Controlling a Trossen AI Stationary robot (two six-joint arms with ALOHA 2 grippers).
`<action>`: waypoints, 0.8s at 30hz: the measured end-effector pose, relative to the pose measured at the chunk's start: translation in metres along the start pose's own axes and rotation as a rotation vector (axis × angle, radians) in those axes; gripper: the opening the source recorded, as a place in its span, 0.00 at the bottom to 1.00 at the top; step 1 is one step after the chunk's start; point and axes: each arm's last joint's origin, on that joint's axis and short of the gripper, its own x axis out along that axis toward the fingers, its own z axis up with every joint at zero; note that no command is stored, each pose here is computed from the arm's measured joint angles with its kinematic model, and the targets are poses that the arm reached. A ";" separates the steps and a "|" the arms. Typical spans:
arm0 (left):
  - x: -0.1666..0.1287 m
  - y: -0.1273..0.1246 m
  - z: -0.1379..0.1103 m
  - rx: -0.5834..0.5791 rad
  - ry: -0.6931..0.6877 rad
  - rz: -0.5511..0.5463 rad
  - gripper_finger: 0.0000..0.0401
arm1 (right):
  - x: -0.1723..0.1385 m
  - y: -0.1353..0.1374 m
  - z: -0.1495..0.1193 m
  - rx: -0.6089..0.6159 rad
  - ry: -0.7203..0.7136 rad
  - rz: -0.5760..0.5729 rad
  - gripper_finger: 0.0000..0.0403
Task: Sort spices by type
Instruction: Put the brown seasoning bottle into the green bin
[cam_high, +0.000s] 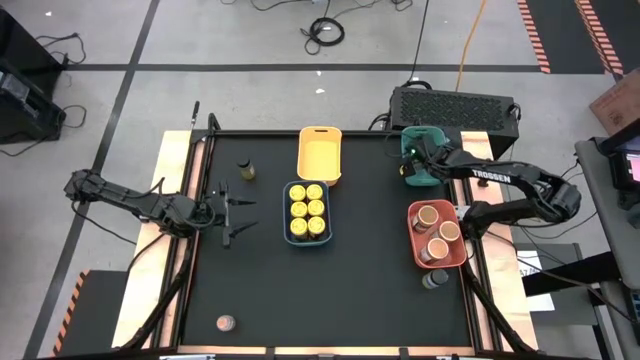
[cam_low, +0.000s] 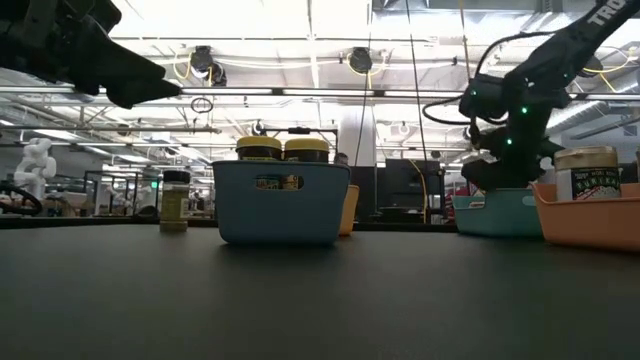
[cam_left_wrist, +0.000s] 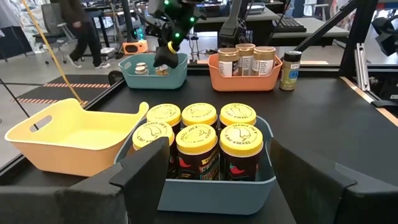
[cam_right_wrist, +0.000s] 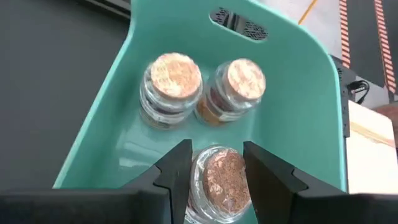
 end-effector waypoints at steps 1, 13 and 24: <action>0.000 0.000 0.000 -0.001 -0.002 0.000 0.70 | 0.001 0.000 -0.001 -0.010 -0.009 -0.001 0.33; 0.000 0.000 0.000 -0.001 -0.002 0.000 0.70 | 0.003 -0.001 -0.004 -0.052 -0.028 -0.033 0.33; 0.000 0.000 0.000 -0.001 -0.002 0.000 0.70 | 0.003 0.000 -0.004 -0.070 -0.029 -0.029 0.43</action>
